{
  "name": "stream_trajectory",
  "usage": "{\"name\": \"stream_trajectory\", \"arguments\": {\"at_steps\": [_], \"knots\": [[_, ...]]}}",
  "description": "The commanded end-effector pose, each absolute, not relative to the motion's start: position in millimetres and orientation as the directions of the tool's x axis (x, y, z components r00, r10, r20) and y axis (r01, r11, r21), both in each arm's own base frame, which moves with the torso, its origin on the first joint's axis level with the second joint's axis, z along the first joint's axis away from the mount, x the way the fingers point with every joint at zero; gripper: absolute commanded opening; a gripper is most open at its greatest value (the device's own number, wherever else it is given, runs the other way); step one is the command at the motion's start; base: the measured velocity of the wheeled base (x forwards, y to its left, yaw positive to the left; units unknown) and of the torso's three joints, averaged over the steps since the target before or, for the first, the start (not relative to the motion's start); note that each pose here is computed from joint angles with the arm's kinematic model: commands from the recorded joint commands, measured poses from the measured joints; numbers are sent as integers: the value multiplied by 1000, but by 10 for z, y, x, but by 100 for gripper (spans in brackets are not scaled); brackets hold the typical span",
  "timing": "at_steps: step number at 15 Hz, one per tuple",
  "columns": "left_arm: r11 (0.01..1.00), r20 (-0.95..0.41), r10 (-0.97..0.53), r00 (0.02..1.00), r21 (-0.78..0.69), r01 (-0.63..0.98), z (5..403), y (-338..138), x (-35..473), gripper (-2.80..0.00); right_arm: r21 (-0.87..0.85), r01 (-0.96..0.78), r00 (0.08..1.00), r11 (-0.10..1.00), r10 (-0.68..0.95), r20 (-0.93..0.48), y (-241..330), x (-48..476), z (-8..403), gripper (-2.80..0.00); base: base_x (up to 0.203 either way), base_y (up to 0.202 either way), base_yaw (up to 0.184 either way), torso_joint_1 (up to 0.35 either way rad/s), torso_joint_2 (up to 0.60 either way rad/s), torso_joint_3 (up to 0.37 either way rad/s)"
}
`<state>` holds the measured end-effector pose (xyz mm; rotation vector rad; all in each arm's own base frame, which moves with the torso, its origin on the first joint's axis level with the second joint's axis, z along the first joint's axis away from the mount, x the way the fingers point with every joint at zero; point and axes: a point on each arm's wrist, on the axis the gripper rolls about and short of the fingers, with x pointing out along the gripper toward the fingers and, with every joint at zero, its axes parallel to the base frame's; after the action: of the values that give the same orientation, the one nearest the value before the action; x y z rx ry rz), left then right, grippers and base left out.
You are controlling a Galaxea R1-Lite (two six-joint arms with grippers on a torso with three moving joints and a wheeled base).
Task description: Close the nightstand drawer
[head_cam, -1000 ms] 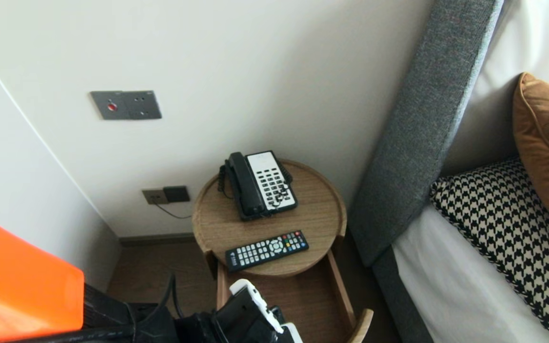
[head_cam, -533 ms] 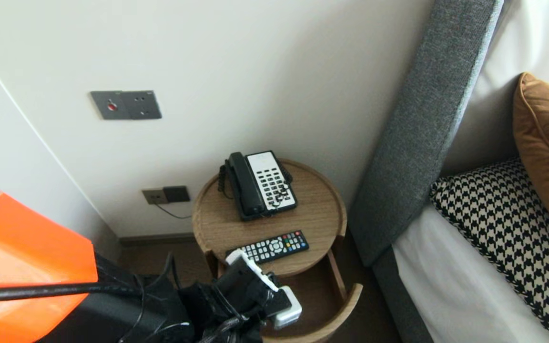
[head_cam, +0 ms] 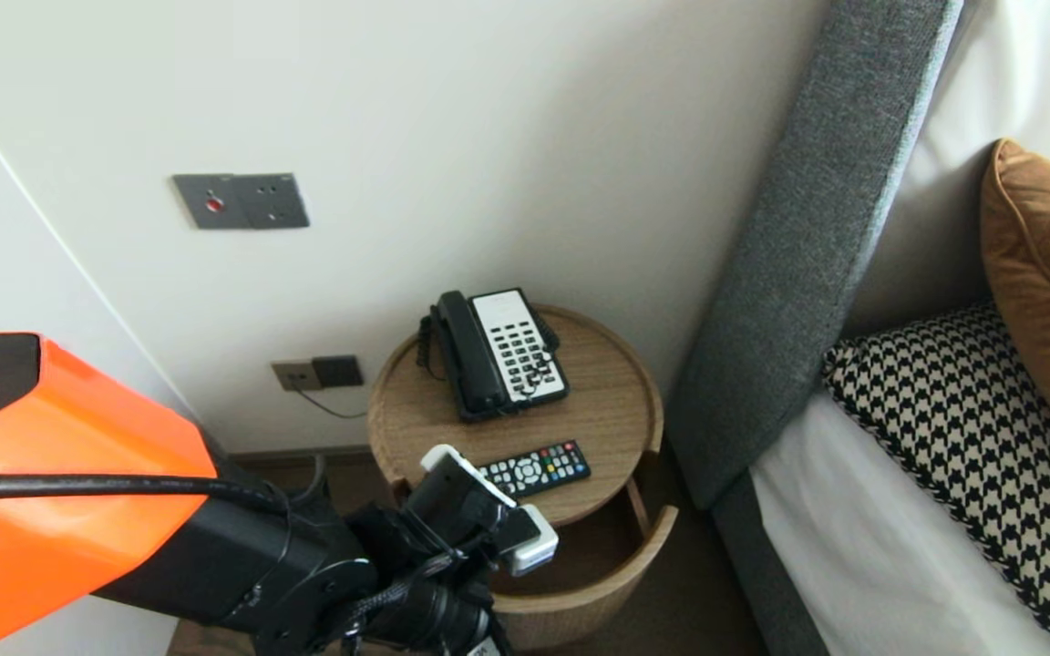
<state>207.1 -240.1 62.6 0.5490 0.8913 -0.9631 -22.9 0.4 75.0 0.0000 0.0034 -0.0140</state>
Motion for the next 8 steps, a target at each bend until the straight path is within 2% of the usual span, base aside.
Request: {"name": "stream_trajectory", "arguments": {"at_steps": [1,3,8], "knots": [[497,-829,-474,296,25,867,622,-2391,2129,-280,0,14,1000,1000,-14,-3,4,-229,750,-280,0,0,0,0,0,0],[515,-802,-495,333,37,857,649,-2382,2198,-280,0,14,1000,1000,-14,-3,4,-229,750,-280,0,0,0,0,0,0],[526,-805,-487,338,39,850,606,-2370,2238,-280,0,13,1000,1000,-13,-3,4,-229,750,-280,0,0,0,0,0,0]]}}
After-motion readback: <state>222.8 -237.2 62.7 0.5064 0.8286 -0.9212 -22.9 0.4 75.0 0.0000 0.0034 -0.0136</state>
